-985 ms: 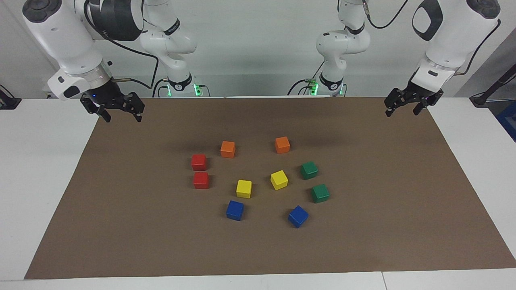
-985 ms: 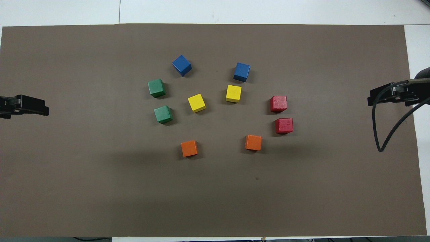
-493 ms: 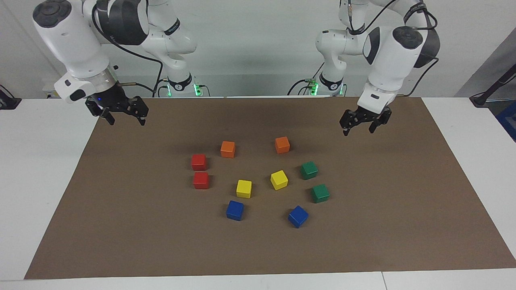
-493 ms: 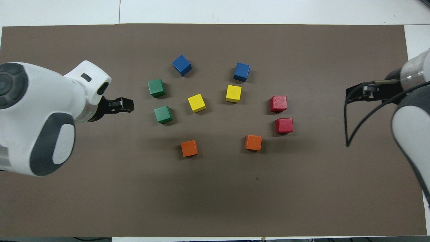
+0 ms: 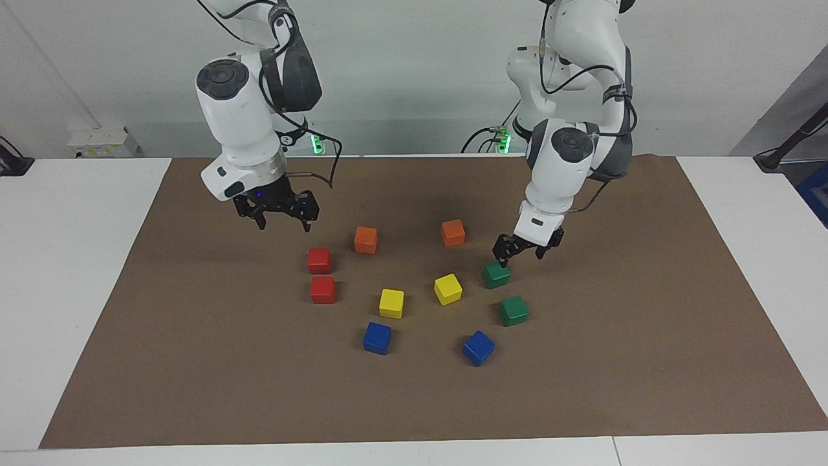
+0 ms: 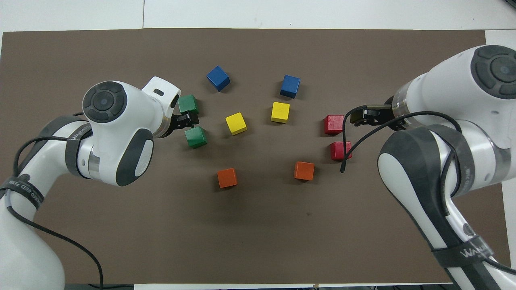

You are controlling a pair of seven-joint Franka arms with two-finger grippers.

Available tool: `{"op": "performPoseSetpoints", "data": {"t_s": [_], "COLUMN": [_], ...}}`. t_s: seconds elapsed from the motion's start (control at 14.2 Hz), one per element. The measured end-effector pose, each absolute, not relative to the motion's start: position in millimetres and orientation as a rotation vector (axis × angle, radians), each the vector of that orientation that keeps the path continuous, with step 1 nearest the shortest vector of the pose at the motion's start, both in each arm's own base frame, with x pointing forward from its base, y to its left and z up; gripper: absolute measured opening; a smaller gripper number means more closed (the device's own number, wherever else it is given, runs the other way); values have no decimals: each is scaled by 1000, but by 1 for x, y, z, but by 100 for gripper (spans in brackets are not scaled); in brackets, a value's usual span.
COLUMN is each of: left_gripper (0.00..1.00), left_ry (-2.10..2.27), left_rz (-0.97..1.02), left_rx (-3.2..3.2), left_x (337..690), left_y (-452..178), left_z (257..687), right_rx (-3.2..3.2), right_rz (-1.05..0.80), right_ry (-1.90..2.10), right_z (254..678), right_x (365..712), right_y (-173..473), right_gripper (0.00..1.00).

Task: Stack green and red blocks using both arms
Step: 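Grasp a green cube with the left gripper while the right gripper grasps a red cube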

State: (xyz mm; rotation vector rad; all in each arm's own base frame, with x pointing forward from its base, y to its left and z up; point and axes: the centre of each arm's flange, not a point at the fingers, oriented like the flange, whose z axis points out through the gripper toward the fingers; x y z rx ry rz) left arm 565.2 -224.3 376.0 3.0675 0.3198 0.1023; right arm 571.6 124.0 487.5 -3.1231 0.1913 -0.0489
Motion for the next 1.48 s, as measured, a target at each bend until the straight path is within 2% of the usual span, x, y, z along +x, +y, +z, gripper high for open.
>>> {"op": "performPoseSetpoints", "data": {"t_s": [0.28, 0.84, 0.91, 1.13, 1.27, 1.34, 1.41, 1.48], "left_gripper": [100, 100, 91, 90, 81, 81, 75, 64], "left_ry": [379, 460, 467, 490, 490, 488, 487, 485], "left_rz": [82, 43, 46, 51, 42, 38, 35, 33], "left_rx": [3060, 3061, 3058, 3051, 3055, 3057, 3058, 3060], "left_x": [567, 567, 566, 565, 564, 562, 560, 559], "left_y": [-247, -252, -255, -258, -259, -260, -261, -262], "left_z": [334, 313, 312, 309, 303, 300, 297, 296], "right_rx": [-3114, -3099, -3097, -3103, -3109, -3113, -3116, -3120], "right_rz": [-78, -111, -117, -98, -74, -61, -47, -33], "right_ry": [209, 229, 230, 231, 232, 232, 233, 234], "right_z": [447, 378, 371, 356, 349, 345, 341, 337], "right_x": [570, 576, 574, 567, 563, 560, 557, 554], "right_y": [142, 167, 167, 164, 163, 162, 161, 160], "right_gripper": [100, 100, 100, 100, 100, 100, 100, 100]}}
